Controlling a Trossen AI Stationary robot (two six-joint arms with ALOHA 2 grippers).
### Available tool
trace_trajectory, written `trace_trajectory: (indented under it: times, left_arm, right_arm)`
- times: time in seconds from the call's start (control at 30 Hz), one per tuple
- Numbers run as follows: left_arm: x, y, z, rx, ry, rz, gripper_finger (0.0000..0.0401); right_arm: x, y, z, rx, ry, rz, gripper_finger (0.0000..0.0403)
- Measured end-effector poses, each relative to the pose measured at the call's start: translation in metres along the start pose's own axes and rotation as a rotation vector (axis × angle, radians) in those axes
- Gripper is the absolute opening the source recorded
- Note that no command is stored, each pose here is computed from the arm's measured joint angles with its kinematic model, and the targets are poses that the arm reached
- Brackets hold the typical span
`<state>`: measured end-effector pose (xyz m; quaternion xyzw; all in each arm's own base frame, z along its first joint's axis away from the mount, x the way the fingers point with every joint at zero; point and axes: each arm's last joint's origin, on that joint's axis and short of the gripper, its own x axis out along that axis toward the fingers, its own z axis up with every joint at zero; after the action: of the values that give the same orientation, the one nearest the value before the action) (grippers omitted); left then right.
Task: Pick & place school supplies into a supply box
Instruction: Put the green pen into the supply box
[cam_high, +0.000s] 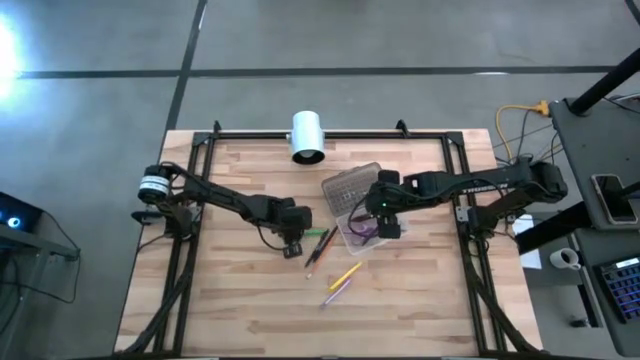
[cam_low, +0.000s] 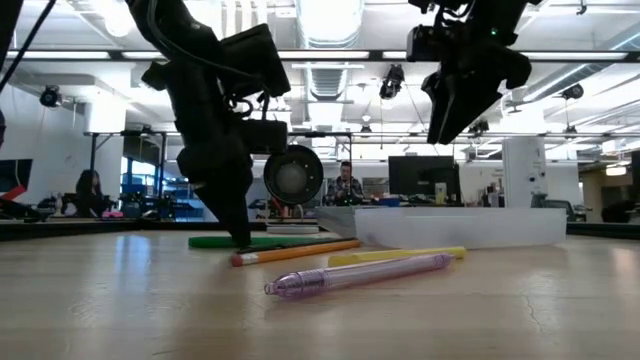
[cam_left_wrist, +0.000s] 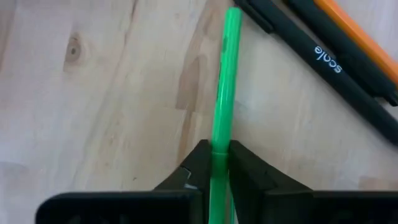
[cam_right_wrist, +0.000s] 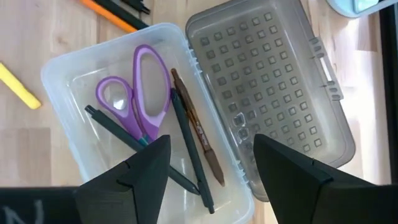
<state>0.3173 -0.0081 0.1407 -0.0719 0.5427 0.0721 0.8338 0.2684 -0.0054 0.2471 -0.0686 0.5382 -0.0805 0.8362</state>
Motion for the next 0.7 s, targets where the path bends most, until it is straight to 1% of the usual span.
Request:
trace_trajectory:
  times: [0.1, 0.2, 0.3, 0.43, 0.5, 0.57, 0.63, 0.7]
  left_arm:
    - [-0.001, 0.003, 0.005, -0.011, -0.004, -0.029, 0.0020]
    - [-0.004, 0.003, 0.012, -0.017, -0.014, -0.032, 0.0020]
    - [-0.013, 0.001, 0.024, -0.019, -0.043, -0.033, 0.0020]
    - [-0.033, -0.002, 0.048, -0.021, -0.100, -0.030, 0.0020]
    - [-0.043, -0.004, 0.062, -0.028, -0.152, -0.019, 0.0020]
    - [-0.055, -0.004, 0.077, -0.062, -0.211, -0.032, 0.0020]
    - [-0.061, -0.006, 0.094, -0.084, -0.270, -0.049, 0.0020]
    - [-0.057, -0.008, 0.108, -0.088, -0.284, -0.055, 0.0020]
  right_arm:
    - [-0.003, 0.001, 0.000, 0.026, -0.008, 0.003, 0.0224]
    - [-0.012, 0.001, -0.001, 0.048, -0.040, 0.001, 0.0224]
    - [-0.026, 0.000, -0.004, 0.084, -0.086, -0.050, 0.0224]
    - [-0.048, -0.006, -0.010, 0.175, -0.164, -0.105, 0.0224]
    - [-0.056, -0.008, -0.014, 0.217, -0.181, -0.105, 0.0224]
    - [-0.063, -0.009, -0.018, 0.257, -0.200, -0.111, 0.0224]
    - [-0.067, -0.011, -0.022, 0.283, -0.206, -0.126, 0.0224]
    - [-0.069, -0.011, -0.024, 0.290, -0.210, -0.130, 0.0224]
